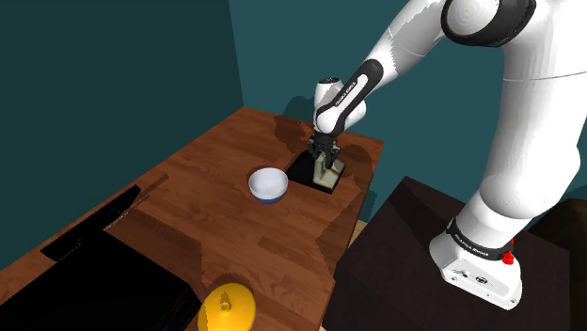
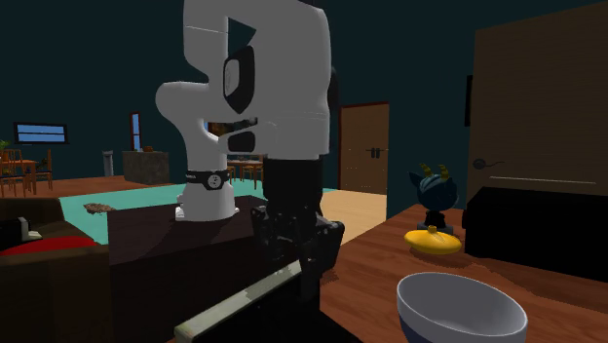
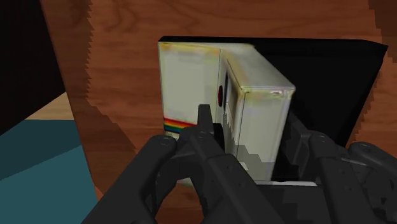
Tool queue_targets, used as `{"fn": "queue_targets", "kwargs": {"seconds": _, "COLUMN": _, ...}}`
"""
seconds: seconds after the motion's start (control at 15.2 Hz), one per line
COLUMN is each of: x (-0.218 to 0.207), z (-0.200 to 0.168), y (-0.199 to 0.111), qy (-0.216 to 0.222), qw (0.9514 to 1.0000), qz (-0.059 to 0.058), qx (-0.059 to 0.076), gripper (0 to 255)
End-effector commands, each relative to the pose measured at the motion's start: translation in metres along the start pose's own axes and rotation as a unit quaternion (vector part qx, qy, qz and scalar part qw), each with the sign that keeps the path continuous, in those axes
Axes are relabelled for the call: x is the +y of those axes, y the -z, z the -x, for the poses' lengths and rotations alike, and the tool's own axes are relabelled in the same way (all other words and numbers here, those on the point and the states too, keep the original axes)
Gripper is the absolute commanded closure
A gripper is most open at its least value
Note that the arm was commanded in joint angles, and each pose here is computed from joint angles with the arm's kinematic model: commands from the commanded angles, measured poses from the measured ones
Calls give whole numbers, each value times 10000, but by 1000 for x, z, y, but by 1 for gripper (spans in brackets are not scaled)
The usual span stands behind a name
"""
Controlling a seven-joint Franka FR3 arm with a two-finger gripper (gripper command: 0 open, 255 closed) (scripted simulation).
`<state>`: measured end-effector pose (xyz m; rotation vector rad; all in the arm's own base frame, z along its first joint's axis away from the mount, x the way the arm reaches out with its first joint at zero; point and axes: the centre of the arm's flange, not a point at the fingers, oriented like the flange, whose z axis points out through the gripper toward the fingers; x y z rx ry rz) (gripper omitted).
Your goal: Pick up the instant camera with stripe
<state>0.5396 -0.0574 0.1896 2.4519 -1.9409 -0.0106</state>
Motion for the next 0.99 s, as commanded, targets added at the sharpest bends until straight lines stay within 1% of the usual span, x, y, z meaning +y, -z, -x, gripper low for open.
{"fn": "queue_targets", "kwargs": {"seconds": 0.0, "x": -1, "z": 0, "y": 10, "qy": 3, "qw": 10000, "qz": -10, "qx": 4, "gripper": 255}}
{"fn": "queue_targets", "kwargs": {"seconds": 0.79, "x": 0, "z": 0, "y": 74, "qy": 3, "qw": 10000, "qz": -10, "qx": 4, "gripper": 255}}
{"fn": "queue_targets", "kwargs": {"seconds": 0.92, "x": 0, "z": 0, "y": 74, "qy": 3, "qw": 10000, "qz": -10, "qx": 4, "gripper": 255}}
